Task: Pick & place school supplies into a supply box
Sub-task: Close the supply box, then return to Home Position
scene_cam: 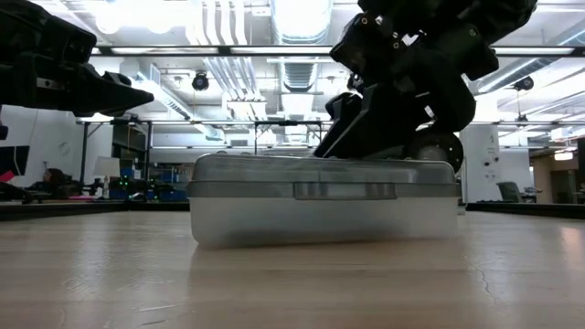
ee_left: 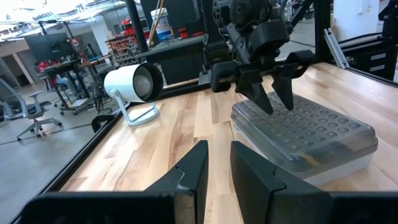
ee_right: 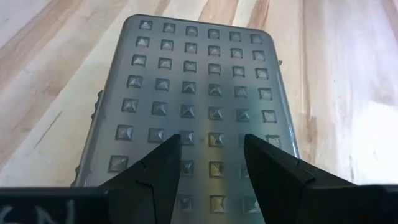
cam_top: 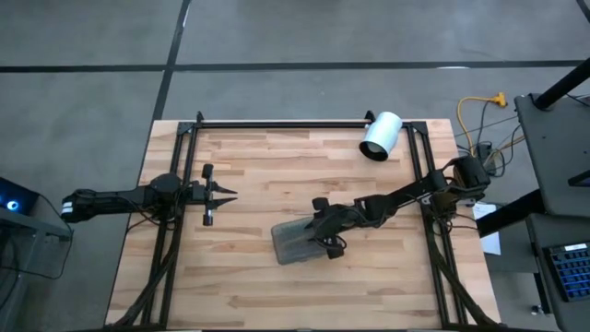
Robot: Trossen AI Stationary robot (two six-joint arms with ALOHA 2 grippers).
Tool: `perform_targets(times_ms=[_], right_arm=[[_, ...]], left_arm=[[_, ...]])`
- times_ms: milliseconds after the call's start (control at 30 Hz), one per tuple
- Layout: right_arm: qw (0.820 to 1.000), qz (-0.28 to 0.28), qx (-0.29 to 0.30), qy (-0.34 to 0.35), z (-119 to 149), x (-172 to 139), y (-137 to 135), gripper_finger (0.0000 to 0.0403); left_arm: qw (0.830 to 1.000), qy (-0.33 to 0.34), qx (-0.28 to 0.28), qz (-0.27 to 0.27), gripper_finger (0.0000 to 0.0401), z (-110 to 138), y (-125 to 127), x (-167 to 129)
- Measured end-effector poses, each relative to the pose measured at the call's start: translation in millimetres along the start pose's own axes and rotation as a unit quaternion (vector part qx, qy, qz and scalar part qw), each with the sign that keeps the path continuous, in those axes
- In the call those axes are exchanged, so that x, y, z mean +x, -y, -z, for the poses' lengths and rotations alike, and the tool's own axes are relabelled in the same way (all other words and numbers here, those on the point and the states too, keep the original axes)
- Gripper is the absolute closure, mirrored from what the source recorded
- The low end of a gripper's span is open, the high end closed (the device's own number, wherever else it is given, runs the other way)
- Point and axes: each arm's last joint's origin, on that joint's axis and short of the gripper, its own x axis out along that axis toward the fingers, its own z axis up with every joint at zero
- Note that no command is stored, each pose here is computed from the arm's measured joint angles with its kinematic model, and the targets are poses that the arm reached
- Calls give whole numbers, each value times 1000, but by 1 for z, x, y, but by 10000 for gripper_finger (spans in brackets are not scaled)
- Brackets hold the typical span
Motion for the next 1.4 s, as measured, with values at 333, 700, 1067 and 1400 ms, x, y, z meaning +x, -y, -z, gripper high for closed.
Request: perform_targets(times_ms=[333, 700, 1067, 1400], right_arm=[[999, 8, -38, 30, -14, -5, 2, 243], [989, 29, -142, 30, -32, -8, 6, 239], [992, 104, -66, 13, -33, -24, 37, 244], [993, 105, -5, 60, -12, -62, 64, 246]], left_arm=[[1000, 0, 0, 0, 347, 0, 0, 0], [1000, 0, 0, 0, 347, 0, 0, 0], [1000, 0, 0, 0, 347, 0, 0, 0], [1000, -2, 0, 0, 347, 0, 0, 0]])
